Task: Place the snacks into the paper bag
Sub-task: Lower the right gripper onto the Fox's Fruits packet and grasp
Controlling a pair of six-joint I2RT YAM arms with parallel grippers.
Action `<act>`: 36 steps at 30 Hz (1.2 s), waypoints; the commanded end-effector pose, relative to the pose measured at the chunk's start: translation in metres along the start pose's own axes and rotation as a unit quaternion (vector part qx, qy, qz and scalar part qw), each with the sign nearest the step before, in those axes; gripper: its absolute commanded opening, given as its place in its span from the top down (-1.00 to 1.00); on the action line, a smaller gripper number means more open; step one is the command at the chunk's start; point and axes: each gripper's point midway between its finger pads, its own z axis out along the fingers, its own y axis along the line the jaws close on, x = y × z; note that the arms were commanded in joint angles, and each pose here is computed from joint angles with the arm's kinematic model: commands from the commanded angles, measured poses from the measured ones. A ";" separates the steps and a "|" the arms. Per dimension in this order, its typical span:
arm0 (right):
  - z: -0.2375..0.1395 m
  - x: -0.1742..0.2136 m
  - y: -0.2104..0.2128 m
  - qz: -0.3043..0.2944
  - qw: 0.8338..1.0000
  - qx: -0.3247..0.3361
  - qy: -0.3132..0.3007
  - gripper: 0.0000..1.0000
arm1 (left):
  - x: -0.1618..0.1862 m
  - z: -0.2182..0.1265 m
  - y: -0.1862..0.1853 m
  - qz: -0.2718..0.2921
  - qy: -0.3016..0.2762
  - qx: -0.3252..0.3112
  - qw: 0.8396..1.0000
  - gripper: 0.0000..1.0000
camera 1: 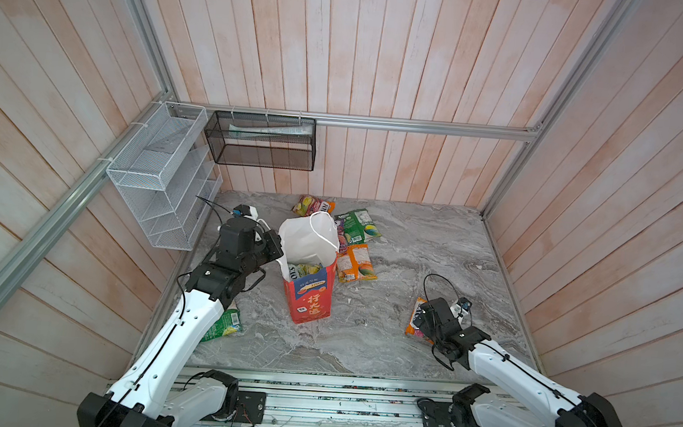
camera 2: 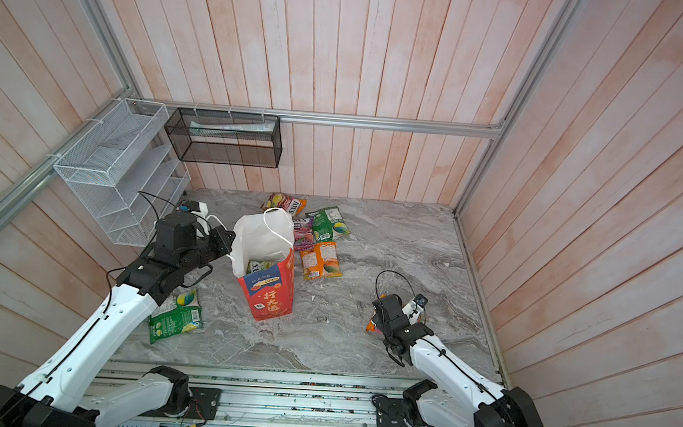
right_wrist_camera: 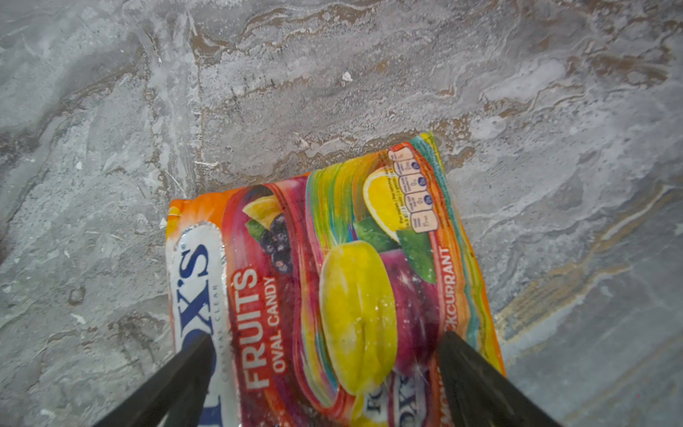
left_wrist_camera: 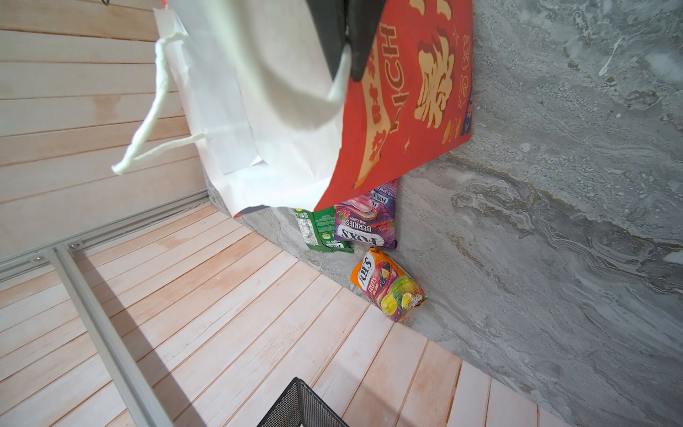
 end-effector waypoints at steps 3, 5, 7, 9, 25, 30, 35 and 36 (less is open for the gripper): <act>0.012 0.010 0.001 -0.017 1.000 0.009 0.018 -0.77 | 0.007 0.000 0.000 0.003 0.010 0.006 1.000 1.00; 0.016 0.013 0.000 -0.020 0.999 0.015 0.024 -0.67 | 0.007 0.001 0.001 0.003 0.010 0.005 1.000 1.00; 0.019 0.016 0.001 -0.026 0.999 0.017 0.029 -0.58 | 0.007 0.001 0.001 0.003 0.010 0.004 1.000 1.00; 0.021 0.017 0.005 -0.035 0.999 0.014 0.033 -0.47 | 0.007 0.001 0.001 0.003 0.010 0.005 1.000 1.00; 0.030 0.030 0.028 -0.104 0.992 -0.016 0.076 0.98 | 0.007 -0.001 0.000 0.003 0.009 0.008 1.000 1.00; 0.024 0.025 0.036 -0.110 0.991 -0.036 0.073 1.00 | 0.008 -0.001 -0.001 0.003 0.010 0.010 1.000 1.00; 0.008 0.015 0.047 -0.102 0.990 -0.086 0.050 1.00 | 0.007 -0.001 -0.001 0.003 0.009 0.010 1.000 1.00; 0.004 0.013 0.048 -0.101 0.989 -0.096 0.045 1.00 | 0.007 -0.001 -0.001 0.003 0.010 0.011 1.000 1.00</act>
